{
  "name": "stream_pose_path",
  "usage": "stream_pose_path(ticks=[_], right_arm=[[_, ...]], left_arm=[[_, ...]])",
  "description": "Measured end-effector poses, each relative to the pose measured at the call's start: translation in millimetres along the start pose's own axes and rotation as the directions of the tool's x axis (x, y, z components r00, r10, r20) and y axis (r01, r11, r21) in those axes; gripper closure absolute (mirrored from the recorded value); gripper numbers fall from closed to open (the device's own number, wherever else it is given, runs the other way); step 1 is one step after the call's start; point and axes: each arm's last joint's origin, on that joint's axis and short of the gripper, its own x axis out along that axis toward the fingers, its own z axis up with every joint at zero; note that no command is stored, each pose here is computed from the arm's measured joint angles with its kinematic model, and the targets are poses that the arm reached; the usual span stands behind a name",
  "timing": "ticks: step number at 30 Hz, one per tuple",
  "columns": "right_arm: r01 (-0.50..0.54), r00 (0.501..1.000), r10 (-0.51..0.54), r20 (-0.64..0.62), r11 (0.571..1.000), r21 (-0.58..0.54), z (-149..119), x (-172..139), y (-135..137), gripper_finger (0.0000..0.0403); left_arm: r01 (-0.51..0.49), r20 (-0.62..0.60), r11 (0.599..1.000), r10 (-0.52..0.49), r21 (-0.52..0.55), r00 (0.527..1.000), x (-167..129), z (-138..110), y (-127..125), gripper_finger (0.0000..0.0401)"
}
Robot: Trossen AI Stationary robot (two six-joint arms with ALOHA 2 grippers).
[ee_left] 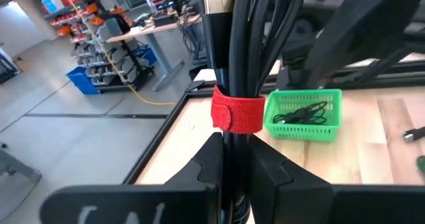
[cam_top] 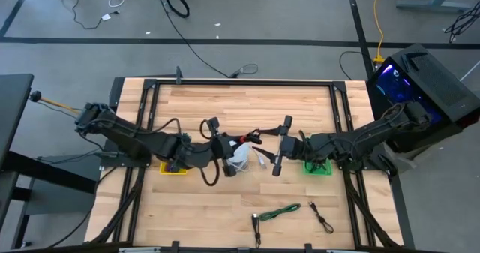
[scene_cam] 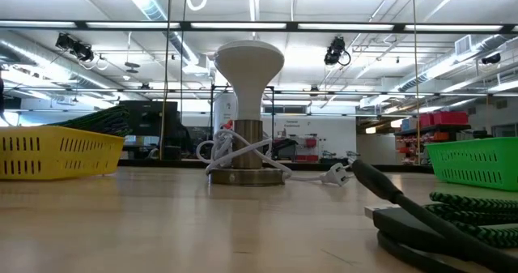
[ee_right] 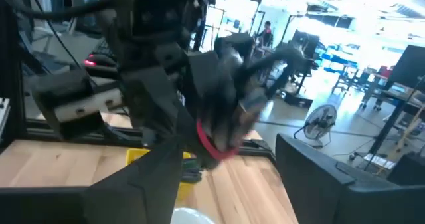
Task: Pick & Place USB Port
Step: Put the black charger cable into the green bin
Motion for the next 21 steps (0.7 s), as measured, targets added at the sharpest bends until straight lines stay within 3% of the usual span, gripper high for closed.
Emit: stream_pose_path(ticks=[6,10,13,17,21], right_arm=[[0.009,0.998,-0.011,0.063,1.000,0.021,5.7,2.9,-6.7,0.0162],[0.004,0.997,-0.006,0.080,0.999,0.034,5.9,6.2,-12.2,0.0187],[0.008,0.998,-0.011,0.060,0.999,0.052,3.3,8.1,-14.8,0.0241],[0.015,0.999,-0.018,0.049,0.999,0.051,2.0,9.0,-16.5,0.0364],[0.025,0.998,-0.028,0.049,0.998,0.060,2.2,9.2,-17.2,0.0369]], left_arm=[[0.035,0.001,0.999,-0.035,-0.020,0.999,12.4,-4.6,-6.1,0.0361],[0.059,0.029,0.998,-0.058,-0.033,0.998,15.6,-3.1,-9.6,0.0361],[0.039,0.025,0.999,-0.039,-0.007,0.999,16.6,-4.0,-9.6,0.0361],[0.021,0.028,1.000,-0.021,-0.018,0.999,19.0,-3.7,-6.7,0.0347],[0.014,0.028,1.000,-0.014,-0.019,1.000,19.3,-3.7,-6.4,0.0334]])
